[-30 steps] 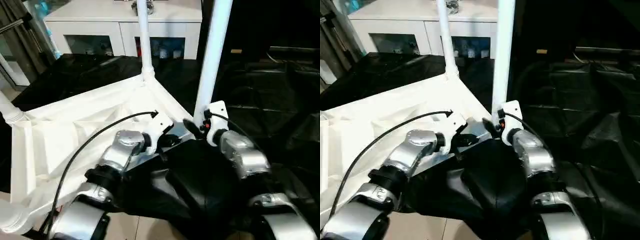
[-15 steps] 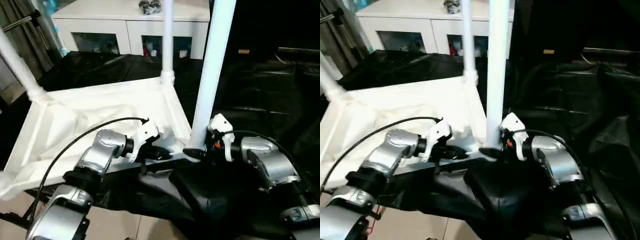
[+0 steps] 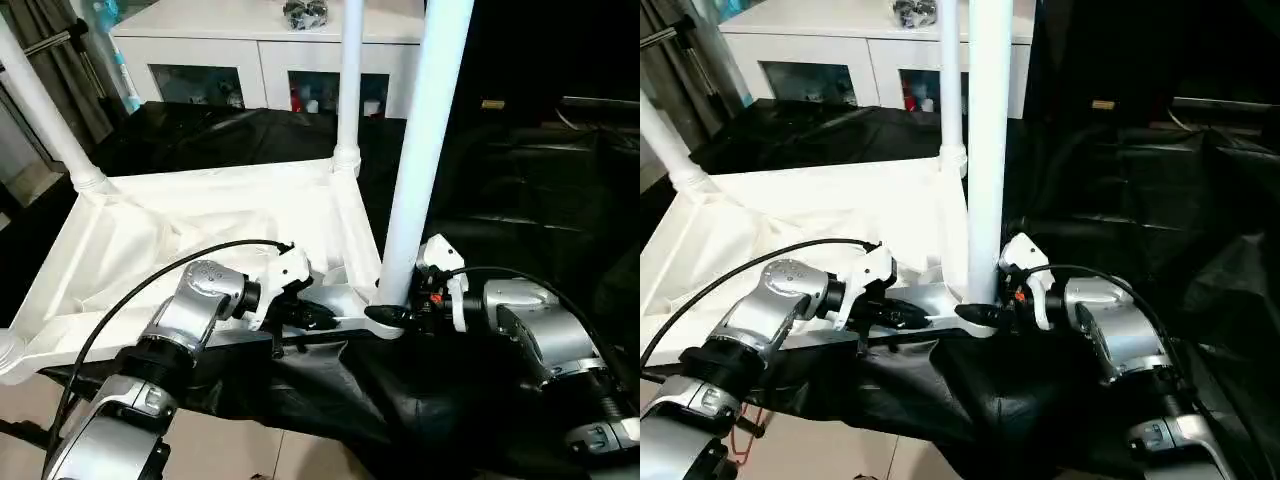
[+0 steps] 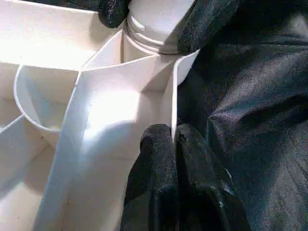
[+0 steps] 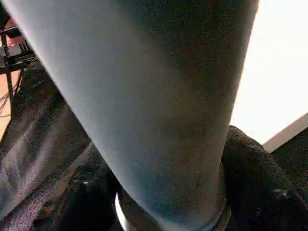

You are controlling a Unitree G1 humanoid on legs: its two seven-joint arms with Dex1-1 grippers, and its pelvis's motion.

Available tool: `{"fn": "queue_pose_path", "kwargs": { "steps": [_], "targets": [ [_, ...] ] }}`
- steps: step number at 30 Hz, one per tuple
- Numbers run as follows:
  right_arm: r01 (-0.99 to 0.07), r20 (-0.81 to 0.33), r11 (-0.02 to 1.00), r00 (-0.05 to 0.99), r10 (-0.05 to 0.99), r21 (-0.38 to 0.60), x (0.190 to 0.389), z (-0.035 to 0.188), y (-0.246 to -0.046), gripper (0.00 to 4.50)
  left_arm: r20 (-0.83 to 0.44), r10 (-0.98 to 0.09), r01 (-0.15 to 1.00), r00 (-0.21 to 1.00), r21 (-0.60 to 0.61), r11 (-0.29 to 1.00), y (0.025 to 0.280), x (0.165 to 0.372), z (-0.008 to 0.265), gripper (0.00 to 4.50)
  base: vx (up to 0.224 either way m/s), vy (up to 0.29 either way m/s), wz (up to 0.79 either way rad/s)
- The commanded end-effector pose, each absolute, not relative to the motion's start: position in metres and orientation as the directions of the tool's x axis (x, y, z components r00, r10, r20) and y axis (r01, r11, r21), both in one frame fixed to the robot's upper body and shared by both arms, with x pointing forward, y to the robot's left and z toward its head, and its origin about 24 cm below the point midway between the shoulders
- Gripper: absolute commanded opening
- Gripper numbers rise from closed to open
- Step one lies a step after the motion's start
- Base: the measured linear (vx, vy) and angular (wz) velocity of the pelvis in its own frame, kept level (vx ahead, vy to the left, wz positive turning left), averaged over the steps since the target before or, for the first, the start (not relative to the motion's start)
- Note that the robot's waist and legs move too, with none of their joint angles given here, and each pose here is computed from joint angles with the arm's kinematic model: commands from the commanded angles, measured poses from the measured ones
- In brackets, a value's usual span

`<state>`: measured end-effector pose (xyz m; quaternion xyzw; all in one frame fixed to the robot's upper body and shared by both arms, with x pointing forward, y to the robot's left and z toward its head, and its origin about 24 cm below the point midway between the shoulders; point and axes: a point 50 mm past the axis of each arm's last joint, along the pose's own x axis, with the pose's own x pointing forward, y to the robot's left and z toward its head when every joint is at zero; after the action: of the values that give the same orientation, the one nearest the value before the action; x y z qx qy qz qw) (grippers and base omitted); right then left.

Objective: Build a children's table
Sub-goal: Rotate leg to tighten

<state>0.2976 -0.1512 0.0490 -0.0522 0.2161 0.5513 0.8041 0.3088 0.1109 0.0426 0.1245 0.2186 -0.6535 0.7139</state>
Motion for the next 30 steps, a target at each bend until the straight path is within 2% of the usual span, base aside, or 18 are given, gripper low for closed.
{"fn": "queue_pose_path", "kwargs": {
  "steps": [1,4,5,6,7,10,13,15,18,19,22,24,27,28,29,30],
  "targets": [
    [-0.939,-0.381,0.229,0.119,0.917,0.258,0.280,0.033,-0.114,2.64,-0.424,-0.905,0.995,-0.009,-0.098,0.036,0.082,0.303,0.046,0.00,0.000,0.000,0.00],
    [-0.918,-0.374,0.320,0.219,0.901,0.233,0.287,0.030,-0.111,2.58,-0.406,-0.913,0.993,0.032,-0.092,0.076,0.078,0.307,0.048,0.00,0.000,0.000,0.00],
    [-0.891,-0.376,0.403,0.307,0.874,0.210,0.293,0.028,-0.110,2.58,-0.393,-0.917,0.989,0.072,-0.089,0.115,0.075,0.310,0.049,0.00,0.000,0.000,0.00],
    [-0.891,-0.376,0.403,0.307,0.874,0.210,0.293,0.028,-0.110,2.58,-0.393,-0.917,0.989,0.072,-0.089,0.115,0.075,0.310,0.049,0.00,0.000,0.000,0.00],
    [-0.815,-0.392,0.549,0.451,0.802,0.185,0.304,0.022,-0.110,2.58,-0.378,-0.917,0.983,0.126,-0.076,0.166,0.070,0.314,0.050,0.00,0.000,0.000,0.00],
    [-0.664,-0.428,0.733,0.625,0.652,0.148,0.319,0.013,-0.113,2.57,-0.372,-0.900,0.965,0.225,-0.046,0.260,0.060,0.322,0.050,0.00,0.000,0.000,0.00],
    [-0.574,-0.438,0.807,0.695,0.570,0.140,0.326,0.011,-0.111,2.57,-0.375,-0.878,0.944,0.298,-0.022,0.329,0.053,0.327,0.050,0.00,0.000,0.000,0.00],
    [-0.492,-0.430,0.856,0.745,0.509,0.160,0.332,0.012,-0.101,2.57,-0.378,-0.847,0.916,0.373,0.001,0.402,0.043,0.333,0.051,0.00,0.000,0.000,0.00],
    [-0.473,-0.415,0.864,0.761,0.499,0.173,0.334,0.014,-0.095,2.57,-0.372,-0.840,0.905,0.396,0.002,0.426,0.038,0.334,0.052,0.00,0.000,0.000,0.00],
    [-0.481,-0.390,0.859,0.767,0.509,0.174,0.335,0.017,-0.087,3.13,-0.359,-0.849,0.910,0.388,0.000,0.415,0.031,0.332,0.054,0.00,0.000,0.000,0.00],
    [-0.510,-0.342,0.824,0.750,0.567,0.247,0.336,0.023,-0.084,3.33,-0.350,-0.870,0.930,0.346,0.005,0.368,0.027,0.329,0.056,0.00,0.000,0.000,0.00],
    [-0.519,-0.338,0.817,0.745,0.576,0.250,0.336,0.024,-0.084,3.55,-0.350,-0.874,0.934,0.337,0.008,0.357,0.027,0.328,0.056,0.00,0.000,0.000,0.00],
    [-0.587,-0.329,0.781,0.710,0.623,0.213,0.335,0.028,-0.088,3.80,-0.354,-0.885,0.948,0.301,0.012,0.318,0.031,0.326,0.055,0.00,0.000,0.000,0.00],
    [-0.656,-0.319,0.731,0.663,0.677,0.187,0.332,0.031,-0.093,3.80,-0.361,-0.895,0.961,0.262,0.007,0.278,0.037,0.324,0.054,0.00,0.000,0.000,0.00],
    [-0.656,-0.319,0.731,0.663,0.677,0.187,0.332,0.031,-0.093,3.80,-0.361,-0.895,0.961,0.262,0.007,0.278,0.037,0.324,0.054,0.00,0.000,0.000,0.00],
    [-0.729,-0.312,0.660,0.594,0.742,0.181,0.326,0.035,-0.099,3.80,-0.368,-0.905,0.974,0.211,0.002,0.226,0.043,0.320,0.053,0.00,0.000,0.000,0.00]
  ]
}}
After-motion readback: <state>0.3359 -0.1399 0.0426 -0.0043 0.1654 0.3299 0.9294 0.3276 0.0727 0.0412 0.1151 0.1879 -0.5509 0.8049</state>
